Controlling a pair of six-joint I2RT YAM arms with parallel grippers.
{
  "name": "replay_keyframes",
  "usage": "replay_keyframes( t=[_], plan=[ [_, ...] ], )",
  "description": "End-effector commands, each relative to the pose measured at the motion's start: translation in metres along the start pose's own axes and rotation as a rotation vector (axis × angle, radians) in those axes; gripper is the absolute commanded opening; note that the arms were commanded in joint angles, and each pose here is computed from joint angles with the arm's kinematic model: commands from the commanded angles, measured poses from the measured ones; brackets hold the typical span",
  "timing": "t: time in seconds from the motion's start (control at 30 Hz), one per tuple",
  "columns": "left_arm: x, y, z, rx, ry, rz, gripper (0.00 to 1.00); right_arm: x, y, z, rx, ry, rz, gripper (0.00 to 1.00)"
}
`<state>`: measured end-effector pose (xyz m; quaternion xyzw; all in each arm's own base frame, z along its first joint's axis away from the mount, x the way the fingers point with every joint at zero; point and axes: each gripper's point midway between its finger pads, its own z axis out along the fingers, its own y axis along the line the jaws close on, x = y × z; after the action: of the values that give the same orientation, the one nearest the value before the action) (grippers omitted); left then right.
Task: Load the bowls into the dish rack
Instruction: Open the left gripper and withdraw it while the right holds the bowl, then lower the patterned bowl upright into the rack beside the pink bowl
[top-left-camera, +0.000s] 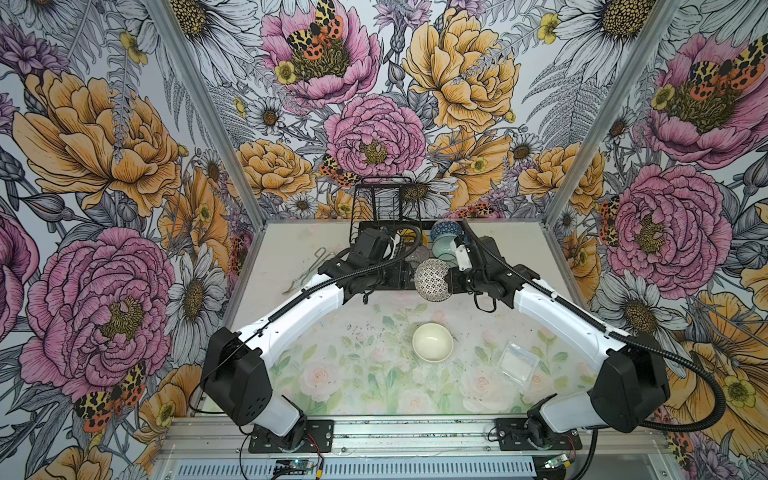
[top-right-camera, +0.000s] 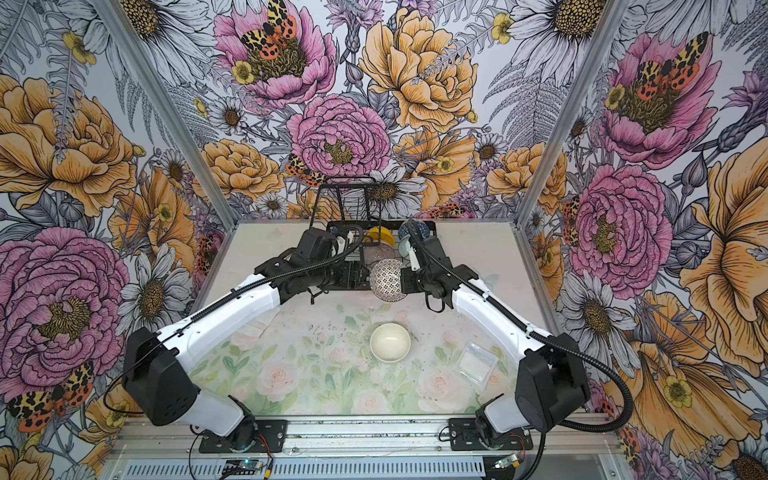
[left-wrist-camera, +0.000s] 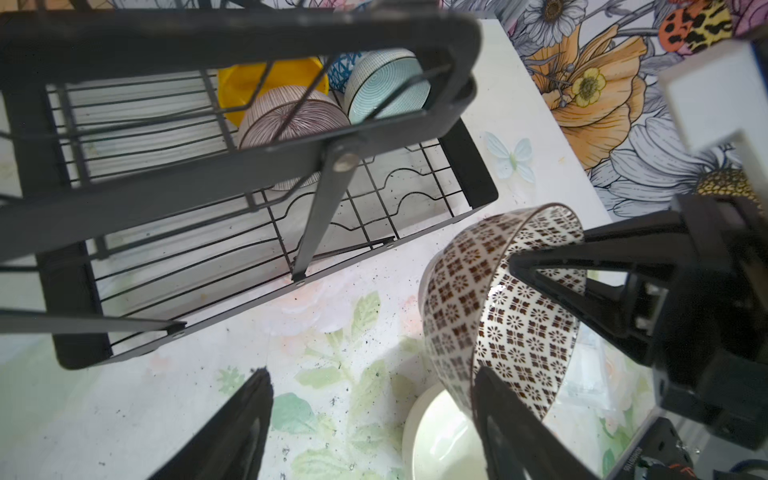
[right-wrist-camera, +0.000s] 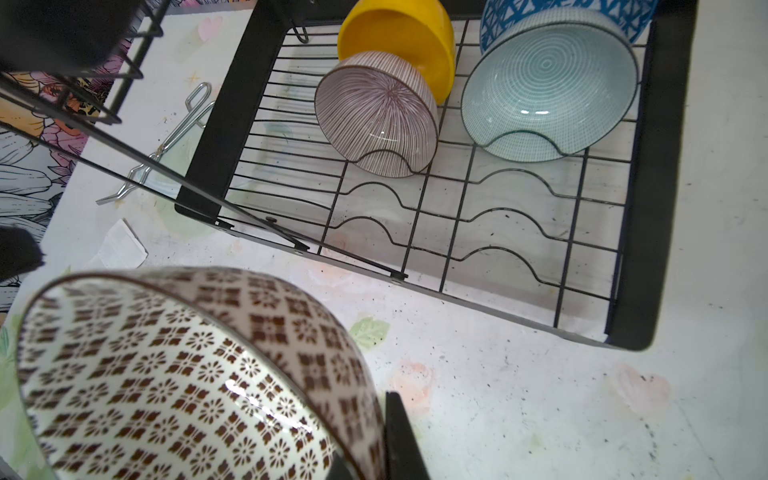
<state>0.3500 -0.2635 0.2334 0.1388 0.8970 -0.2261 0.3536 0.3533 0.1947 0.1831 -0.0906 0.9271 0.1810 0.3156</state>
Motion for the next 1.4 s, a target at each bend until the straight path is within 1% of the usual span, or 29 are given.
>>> replay_keyframes(
  t=[0.0,0.03,0.13,0.3,0.5,0.57,0.67,0.73,0.83,0.93,1.03,1.07,1.23,1.37],
  plan=[
    [-0.001,0.020,-0.016,-0.054,-0.022,-0.017,0.91,-0.016,-0.004,-0.018,0.009,-0.082,-0.019,0.00],
    [0.000,0.026,-0.021,-0.069,-0.027,-0.026,0.94,-0.016,-0.006,-0.019,0.019,-0.085,-0.024,0.00],
    [0.003,0.046,-0.036,-0.100,-0.049,-0.073,0.99,-0.019,-0.014,-0.022,0.056,-0.099,-0.053,0.00],
    [0.014,0.085,-0.060,-0.173,-0.076,-0.162,0.99,-0.030,-0.022,-0.027,0.109,-0.131,-0.101,0.00],
    [0.036,0.139,-0.081,-0.279,-0.073,-0.271,0.99,-0.051,-0.039,-0.031,0.239,-0.192,-0.199,0.00],
    [0.045,0.157,-0.083,-0.311,-0.065,-0.315,0.99,-0.061,-0.041,-0.032,0.267,-0.243,-0.244,0.00],
    [0.055,0.173,-0.081,-0.342,-0.045,-0.351,0.99,-0.075,-0.044,-0.033,0.299,-0.342,-0.289,0.00],
    [0.060,0.182,-0.078,-0.359,-0.030,-0.366,0.99,-0.082,-0.045,-0.030,0.313,-0.391,-0.312,0.00],
    [0.064,0.189,-0.073,-0.372,-0.008,-0.379,0.99,-0.089,-0.042,-0.019,0.328,-0.439,-0.401,0.00],
    [0.065,0.191,-0.068,-0.370,0.000,-0.383,0.99,-0.099,-0.038,-0.014,0.363,-0.548,-0.479,0.00],
    [0.067,0.193,-0.062,-0.369,0.013,-0.391,0.99,-0.106,-0.029,-0.011,0.354,-0.661,-0.537,0.00],
    [0.068,0.193,-0.060,-0.364,0.016,-0.395,0.99,-0.106,-0.026,-0.007,0.343,-0.679,-0.557,0.00],
    [0.068,0.193,-0.053,-0.352,0.034,-0.398,0.99,-0.107,-0.017,0.020,0.345,-0.689,-0.638,0.00],
    [0.067,0.192,-0.049,-0.344,0.044,-0.392,0.99,-0.111,-0.019,0.035,0.387,-0.701,-0.657,0.00]
  ],
)
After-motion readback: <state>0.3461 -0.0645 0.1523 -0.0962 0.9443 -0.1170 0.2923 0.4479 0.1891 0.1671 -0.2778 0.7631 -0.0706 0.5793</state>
